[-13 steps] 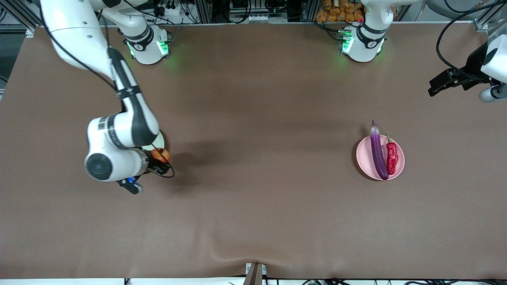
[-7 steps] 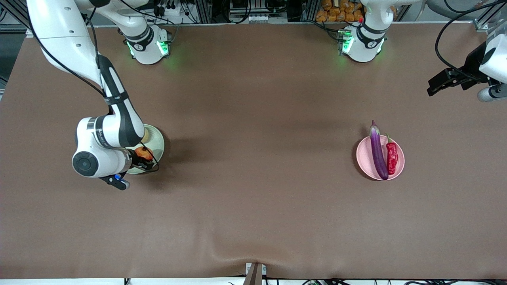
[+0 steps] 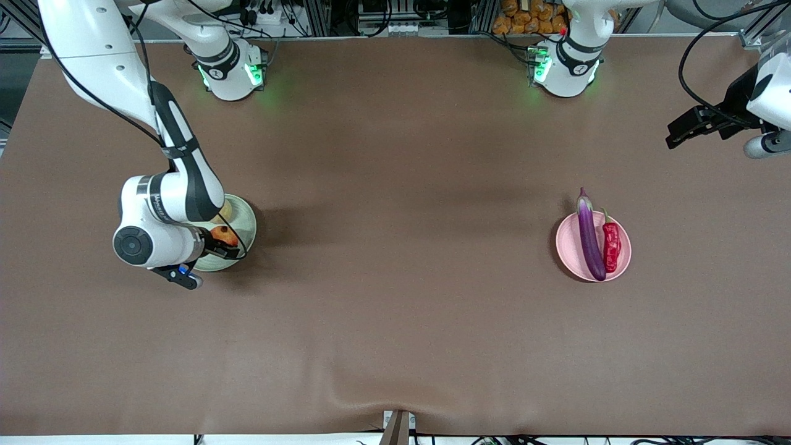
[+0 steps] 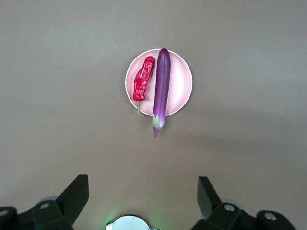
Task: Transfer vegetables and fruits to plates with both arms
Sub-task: 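Lower the apple onto the green plate and open the right gripper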
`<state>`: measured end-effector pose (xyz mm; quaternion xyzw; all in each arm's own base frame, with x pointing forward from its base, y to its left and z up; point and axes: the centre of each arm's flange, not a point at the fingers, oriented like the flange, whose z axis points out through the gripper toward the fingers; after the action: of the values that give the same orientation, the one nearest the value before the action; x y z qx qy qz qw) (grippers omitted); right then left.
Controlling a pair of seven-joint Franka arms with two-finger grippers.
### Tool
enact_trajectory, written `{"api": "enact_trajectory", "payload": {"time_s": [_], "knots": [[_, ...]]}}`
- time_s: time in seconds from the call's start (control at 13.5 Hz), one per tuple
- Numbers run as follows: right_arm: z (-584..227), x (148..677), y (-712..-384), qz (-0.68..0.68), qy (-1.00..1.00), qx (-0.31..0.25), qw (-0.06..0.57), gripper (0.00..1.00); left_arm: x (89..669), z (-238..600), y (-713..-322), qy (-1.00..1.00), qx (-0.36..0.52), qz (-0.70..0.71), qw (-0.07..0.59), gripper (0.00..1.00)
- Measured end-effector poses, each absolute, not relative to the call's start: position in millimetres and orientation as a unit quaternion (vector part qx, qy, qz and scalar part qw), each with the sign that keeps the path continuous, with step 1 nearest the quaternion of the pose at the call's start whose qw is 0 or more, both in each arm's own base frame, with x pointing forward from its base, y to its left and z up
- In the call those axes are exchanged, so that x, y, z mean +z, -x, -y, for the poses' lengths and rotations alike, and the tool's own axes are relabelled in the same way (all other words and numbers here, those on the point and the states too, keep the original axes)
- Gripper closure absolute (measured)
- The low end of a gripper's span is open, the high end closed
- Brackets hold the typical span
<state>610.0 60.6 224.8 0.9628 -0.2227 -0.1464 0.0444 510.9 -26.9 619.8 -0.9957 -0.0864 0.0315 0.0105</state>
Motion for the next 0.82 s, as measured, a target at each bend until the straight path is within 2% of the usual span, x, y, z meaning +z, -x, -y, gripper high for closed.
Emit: {"api": "enact_trajectory", "payload": {"time_s": [0.15, 0.52, 0.82], "knots": [[-66.4, 255.4, -623.8, 0.220, -0.964, -0.147, 0.040, 0.00, 619.8, 27.5, -510.8, 0.996, 0.032, 0.086, 0.011, 0.00], [-84.3, 370.2, -661.6, 0.220, -0.967, -0.131, 0.000, 0.00, 619.6, 28.6, -510.5, 0.996, 0.033, 0.085, 0.011, 0.00], [-91.6, 437.3, -671.2, 0.207, -0.971, -0.119, -0.008, 0.00, 618.8, 40.6, -508.3, 0.996, 0.038, 0.074, 0.013, 0.00]]}}
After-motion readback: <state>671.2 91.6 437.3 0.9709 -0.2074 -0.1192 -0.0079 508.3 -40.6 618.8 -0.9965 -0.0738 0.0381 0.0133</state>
